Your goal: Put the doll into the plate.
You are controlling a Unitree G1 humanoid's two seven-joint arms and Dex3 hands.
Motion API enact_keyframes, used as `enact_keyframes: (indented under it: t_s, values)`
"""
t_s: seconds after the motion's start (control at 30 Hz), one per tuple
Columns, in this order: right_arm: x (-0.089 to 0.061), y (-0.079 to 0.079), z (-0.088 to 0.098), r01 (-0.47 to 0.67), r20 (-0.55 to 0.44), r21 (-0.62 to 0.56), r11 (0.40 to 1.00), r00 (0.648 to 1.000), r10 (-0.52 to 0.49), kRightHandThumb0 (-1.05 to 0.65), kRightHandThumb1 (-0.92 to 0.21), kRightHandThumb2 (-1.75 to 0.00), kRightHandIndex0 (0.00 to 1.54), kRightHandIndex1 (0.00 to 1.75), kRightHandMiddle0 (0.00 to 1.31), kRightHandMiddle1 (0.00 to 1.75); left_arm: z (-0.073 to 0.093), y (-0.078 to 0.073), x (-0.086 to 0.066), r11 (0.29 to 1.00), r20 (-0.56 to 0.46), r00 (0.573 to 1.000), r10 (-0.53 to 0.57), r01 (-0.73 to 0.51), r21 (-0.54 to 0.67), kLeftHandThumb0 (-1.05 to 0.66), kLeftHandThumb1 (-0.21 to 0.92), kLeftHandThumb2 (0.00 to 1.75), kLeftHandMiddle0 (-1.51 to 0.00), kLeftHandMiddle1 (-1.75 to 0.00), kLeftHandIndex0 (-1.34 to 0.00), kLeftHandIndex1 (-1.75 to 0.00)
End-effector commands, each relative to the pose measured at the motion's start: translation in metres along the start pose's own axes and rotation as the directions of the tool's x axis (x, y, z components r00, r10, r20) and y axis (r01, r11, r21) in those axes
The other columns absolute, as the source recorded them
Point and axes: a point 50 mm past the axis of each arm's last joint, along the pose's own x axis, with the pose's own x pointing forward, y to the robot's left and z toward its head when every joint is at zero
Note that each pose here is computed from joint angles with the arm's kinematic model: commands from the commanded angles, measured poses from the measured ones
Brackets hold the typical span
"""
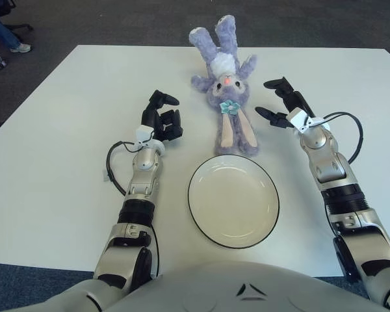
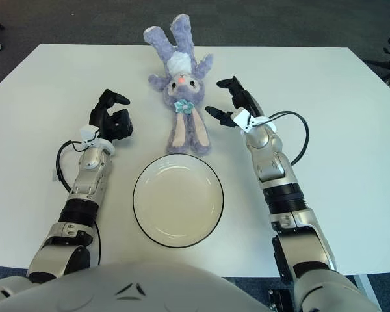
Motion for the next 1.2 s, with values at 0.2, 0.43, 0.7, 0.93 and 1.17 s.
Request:
enact_keyframes:
  t_s: [0.2, 0.43, 0.7, 0.93, 1.17]
  values:
    - [0.013, 0.002, 0.005, 0.031, 0.030, -0.042, 0.999, 0.999, -0.030, -1.02, -0.92, -0.42, 0.01, 0.30, 0.00, 0.68, -0.029, 0.007, -0.027, 1.000, -0.120, 0.992, 0.026, -0.025, 0.008, -0.42, 0.50, 1.08, -1.15, -1.75, -0.46, -1.75]
    - [0.021, 0.009, 0.010, 0.024, 0.036, -0.051, 0.998, 0.999, -0.022, -1.02, -0.92, -0.40, 0.00, 0.29, 0.00, 0.65, -0.030, 0.007, -0.027, 1.000, -0.116, 0.993, 0.023, -0.023, 0.005, -0.42, 0.50, 1.08, -1.15, -1.75, -0.46, -1.75]
    - [0.033, 0.014, 0.015, 0.021, 0.013, -0.043, 0.999, 1.000, -0.020, -1.04, -0.92, -0.41, 0.01, 0.27, 0.00, 0.68, -0.030, 0.007, -0.027, 1.000, -0.115, 0.993, 0.019, -0.019, 0.003, -0.42, 0.51, 1.08, -1.17, -1.75, -0.46, -1.75]
    - [0.048, 0.016, 0.016, 0.034, -0.004, -0.032, 0.999, 0.999, -0.034, -1.05, -0.92, -0.39, 0.04, 0.29, 0.00, 0.68, -0.030, 0.007, -0.027, 1.000, -0.111, 0.994, 0.018, -0.018, 0.004, -0.42, 0.50, 1.08, -1.18, -1.75, -0.47, -1.75]
    - [0.054, 0.018, 0.018, 0.059, 0.009, -0.044, 0.997, 0.998, -0.059, -1.05, -0.92, -0.28, 0.02, 0.62, 0.00, 0.68, -0.030, 0.007, -0.028, 1.000, -0.111, 0.994, 0.014, -0.014, 0.000, -0.42, 0.50, 1.09, -1.18, -1.75, -0.47, -1.75]
